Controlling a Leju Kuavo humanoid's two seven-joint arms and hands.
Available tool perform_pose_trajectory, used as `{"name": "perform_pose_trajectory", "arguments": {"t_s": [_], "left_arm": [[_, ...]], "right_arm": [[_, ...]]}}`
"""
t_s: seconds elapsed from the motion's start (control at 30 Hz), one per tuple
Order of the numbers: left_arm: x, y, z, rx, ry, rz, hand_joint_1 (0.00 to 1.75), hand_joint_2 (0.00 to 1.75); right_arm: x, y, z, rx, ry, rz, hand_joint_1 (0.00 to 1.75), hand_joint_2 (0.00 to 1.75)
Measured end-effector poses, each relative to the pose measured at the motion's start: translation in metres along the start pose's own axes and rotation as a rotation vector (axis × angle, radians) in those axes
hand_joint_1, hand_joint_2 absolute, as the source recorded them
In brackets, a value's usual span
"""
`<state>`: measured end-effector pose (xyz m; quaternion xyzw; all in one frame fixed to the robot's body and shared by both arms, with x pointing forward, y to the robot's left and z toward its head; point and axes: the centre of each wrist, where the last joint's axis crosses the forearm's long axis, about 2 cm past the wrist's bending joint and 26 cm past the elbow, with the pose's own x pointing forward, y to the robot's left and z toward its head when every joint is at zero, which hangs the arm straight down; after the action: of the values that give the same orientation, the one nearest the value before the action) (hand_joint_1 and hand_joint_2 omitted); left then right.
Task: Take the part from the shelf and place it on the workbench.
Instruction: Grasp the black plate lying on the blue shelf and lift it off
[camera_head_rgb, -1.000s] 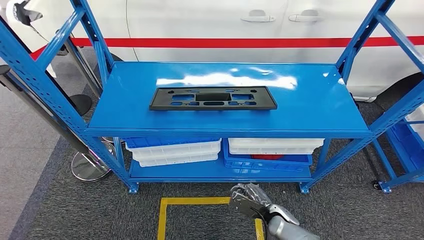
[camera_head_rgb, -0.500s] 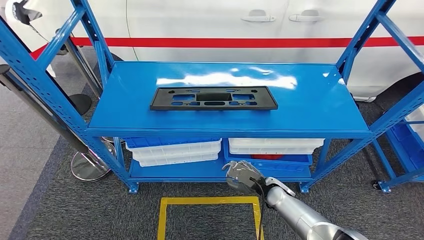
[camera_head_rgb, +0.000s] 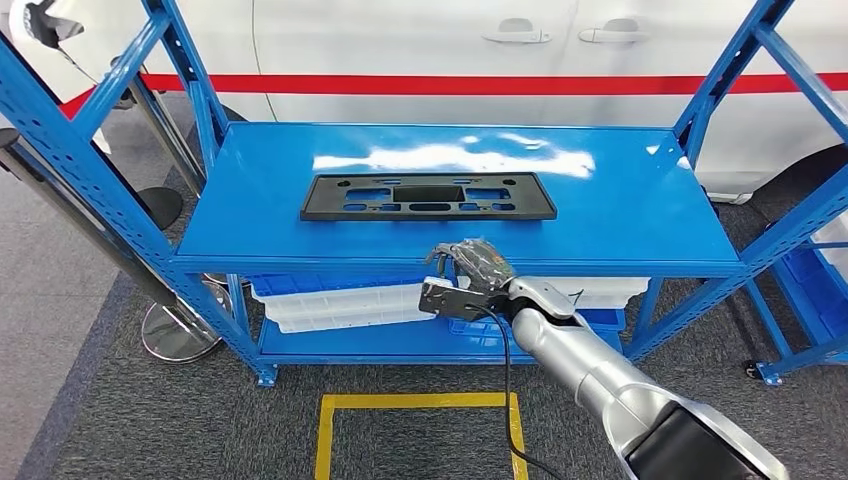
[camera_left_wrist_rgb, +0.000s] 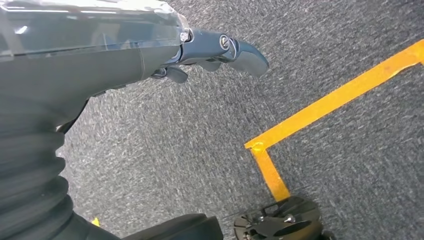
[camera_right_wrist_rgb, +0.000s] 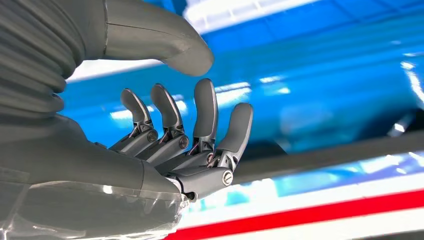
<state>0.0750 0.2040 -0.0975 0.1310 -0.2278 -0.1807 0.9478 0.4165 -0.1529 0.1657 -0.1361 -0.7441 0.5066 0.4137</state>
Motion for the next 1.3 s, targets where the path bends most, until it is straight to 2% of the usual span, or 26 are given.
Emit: {"name": "perform_pose_trajectory", "arguments": {"t_s": [0.13, 0.33, 0.47, 0.83, 1.0, 1.13, 1.2, 1.3], "left_arm": [[-0.002, 0.0, 0.001, 0.001, -0.035, 0.019, 0.0, 1.75], [-0.002, 0.001, -0.001, -0.003, -0.168, 0.155, 0.0, 1.75], [0.0, 0.003, -0.002, 0.01, -0.21, 0.219, 0.0, 1.75], [0.005, 0.006, -0.004, 0.019, -0.243, 0.22, 0.0, 1.75], [0.009, 0.004, -0.004, 0.012, -0.335, 0.17, 0.0, 1.75], [0.013, 0.003, -0.005, -0.058, -0.356, 0.187, 0.0, 1.75], [0.014, 0.003, -0.005, -0.069, -0.36, 0.191, 0.0, 1.75], [0.014, 0.002, -0.005, -0.081, -0.369, 0.193, 0.0, 0.44]], "right_arm": [[0.003, -0.001, -0.005, -0.003, -0.026, -0.013, 1.75, 1.75], [0.008, -0.004, -0.012, 0.008, -0.022, -0.037, 1.75, 1.75], [0.008, -0.005, -0.013, 0.016, -0.021, -0.045, 1.75, 1.75], [0.01, -0.003, -0.014, 0.006, -0.026, -0.07, 1.75, 1.75], [0.009, 0.002, -0.01, -0.006, -0.014, -0.078, 1.75, 1.75], [0.009, 0.002, -0.01, -0.013, -0.02, -0.071, 0.0, 1.75], [0.011, 0.0, -0.012, -0.015, -0.027, -0.064, 0.0, 1.75], [0.013, -0.002, -0.014, -0.019, -0.038, -0.055, 0.0, 1.75]]}}
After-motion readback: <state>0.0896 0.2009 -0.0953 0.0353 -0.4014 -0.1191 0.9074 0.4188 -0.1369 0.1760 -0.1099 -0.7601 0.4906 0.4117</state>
